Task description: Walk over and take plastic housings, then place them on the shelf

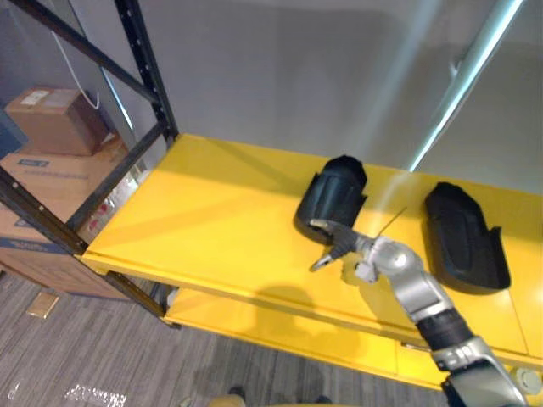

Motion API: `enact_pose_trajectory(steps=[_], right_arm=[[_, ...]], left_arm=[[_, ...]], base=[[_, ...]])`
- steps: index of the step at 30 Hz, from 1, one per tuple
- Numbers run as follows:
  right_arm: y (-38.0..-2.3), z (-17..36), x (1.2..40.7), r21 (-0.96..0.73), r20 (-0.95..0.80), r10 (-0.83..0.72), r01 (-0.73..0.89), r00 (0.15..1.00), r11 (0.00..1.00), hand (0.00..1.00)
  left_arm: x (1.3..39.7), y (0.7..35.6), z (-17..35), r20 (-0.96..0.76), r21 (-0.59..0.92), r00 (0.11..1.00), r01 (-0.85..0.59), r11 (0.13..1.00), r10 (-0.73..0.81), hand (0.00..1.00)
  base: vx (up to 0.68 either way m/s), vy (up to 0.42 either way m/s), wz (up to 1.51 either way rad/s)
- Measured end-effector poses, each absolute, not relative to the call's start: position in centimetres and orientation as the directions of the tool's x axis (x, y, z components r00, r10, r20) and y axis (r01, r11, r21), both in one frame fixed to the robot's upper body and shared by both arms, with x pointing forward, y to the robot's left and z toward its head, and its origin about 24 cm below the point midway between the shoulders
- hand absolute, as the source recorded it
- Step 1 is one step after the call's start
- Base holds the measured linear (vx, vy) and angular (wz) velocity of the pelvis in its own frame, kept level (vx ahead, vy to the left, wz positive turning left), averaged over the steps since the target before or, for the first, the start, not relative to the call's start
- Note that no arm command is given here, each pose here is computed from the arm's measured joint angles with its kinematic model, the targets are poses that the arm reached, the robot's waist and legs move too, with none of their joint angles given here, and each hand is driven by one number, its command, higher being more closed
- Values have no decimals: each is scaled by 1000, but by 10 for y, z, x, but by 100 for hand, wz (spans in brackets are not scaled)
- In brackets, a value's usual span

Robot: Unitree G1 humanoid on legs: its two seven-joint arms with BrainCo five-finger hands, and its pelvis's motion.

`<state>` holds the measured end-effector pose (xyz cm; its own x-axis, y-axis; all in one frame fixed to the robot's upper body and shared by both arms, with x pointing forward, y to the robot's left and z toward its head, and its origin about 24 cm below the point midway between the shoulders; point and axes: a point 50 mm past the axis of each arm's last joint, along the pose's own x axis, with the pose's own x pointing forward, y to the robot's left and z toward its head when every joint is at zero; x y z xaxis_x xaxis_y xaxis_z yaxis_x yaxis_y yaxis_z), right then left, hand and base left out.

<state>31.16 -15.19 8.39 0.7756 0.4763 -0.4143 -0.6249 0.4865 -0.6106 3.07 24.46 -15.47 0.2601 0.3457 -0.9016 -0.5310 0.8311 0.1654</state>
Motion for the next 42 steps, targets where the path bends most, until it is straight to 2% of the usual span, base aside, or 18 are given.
enact_pose_trajectory(steps=[17,25,31,36,42], right_arm=[[-161,100,297,-617,-463,566,-706,682,347,0],[-173,105,292,-630,-518,545,-725,660,279,0],[-176,107,285,-598,-583,557,-776,592,199,0],[-176,107,281,-577,-620,561,-803,548,147,0],[-179,109,279,-571,-626,565,-809,538,139,0]], left_arm=[[38,246,-154,-899,154,277,-522,839,338,0],[33,245,-157,-912,163,243,-522,837,329,0],[25,250,-158,-920,187,206,-517,835,333,0],[25,254,-157,-919,189,208,-511,839,334,0],[32,251,-158,-924,168,231,-471,866,305,0]], base=[[36,19,-1],[10,4,1],[-13,-5,-3],[-4,-3,-2],[-6,0,0]])
